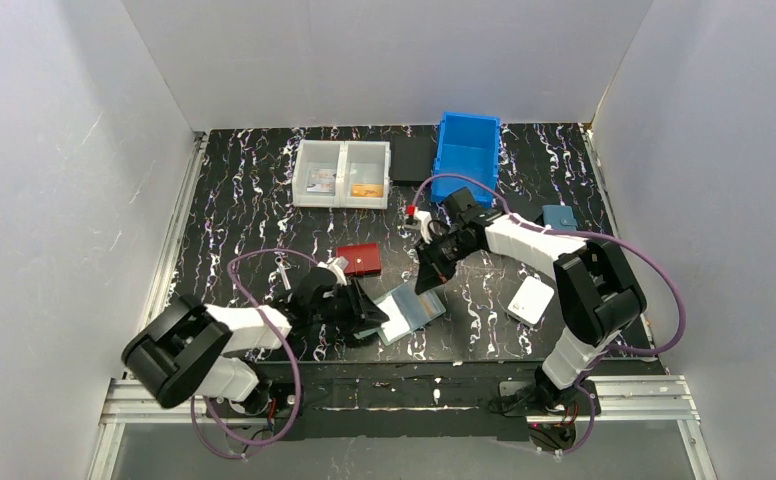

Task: Take the credit cards out of the card holder
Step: Remove the credit card from the card holder.

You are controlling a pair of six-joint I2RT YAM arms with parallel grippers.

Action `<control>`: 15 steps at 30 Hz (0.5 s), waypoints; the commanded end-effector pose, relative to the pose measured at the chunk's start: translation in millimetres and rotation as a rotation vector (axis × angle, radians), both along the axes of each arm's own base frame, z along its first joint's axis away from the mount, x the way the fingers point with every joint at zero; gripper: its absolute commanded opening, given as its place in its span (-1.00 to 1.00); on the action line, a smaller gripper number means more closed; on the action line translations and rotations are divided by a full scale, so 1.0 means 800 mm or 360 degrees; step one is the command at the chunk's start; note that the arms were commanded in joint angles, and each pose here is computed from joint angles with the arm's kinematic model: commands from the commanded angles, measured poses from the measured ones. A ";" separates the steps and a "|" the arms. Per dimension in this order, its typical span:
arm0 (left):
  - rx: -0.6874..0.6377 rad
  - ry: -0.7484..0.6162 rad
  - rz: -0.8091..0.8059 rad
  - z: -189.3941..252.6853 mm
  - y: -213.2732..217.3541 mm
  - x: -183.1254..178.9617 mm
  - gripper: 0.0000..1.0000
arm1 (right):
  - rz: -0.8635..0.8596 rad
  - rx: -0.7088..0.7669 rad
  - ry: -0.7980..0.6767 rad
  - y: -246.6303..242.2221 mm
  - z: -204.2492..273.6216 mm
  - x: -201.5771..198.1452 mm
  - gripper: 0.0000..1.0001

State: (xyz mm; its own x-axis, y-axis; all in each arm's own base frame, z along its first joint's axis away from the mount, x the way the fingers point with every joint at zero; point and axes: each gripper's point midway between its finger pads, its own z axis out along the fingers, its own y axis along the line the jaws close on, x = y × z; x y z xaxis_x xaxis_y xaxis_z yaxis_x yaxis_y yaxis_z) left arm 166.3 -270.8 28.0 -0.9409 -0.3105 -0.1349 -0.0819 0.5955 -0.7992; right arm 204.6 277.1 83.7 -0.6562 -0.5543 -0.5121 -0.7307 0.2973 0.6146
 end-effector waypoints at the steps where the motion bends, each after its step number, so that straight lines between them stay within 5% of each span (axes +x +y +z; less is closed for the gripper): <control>1: -0.0039 -0.0090 0.0039 0.020 0.019 -0.004 -0.21 | 0.0079 -0.0262 -0.0227 0.014 0.000 -0.001 -0.97; 6: -0.0153 -0.0175 0.0063 0.048 0.025 -0.007 -0.10 | 0.0141 -0.0494 -0.0478 0.045 -0.012 -0.015 -0.97; 15: -0.0178 -0.0010 0.0177 0.033 0.035 -0.018 -0.07 | 0.0169 -0.0378 -0.0331 0.076 -0.012 -0.040 -0.97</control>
State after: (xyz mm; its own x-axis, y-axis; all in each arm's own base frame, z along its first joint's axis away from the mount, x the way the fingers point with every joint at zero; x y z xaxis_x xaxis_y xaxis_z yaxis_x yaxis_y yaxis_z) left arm 154.9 -248.0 63.5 -0.9054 -0.3916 -0.1637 -0.0555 0.4916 -0.8690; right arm 169.9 331.5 67.7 -0.4685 -0.7560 -0.4572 -0.8734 0.3182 0.3687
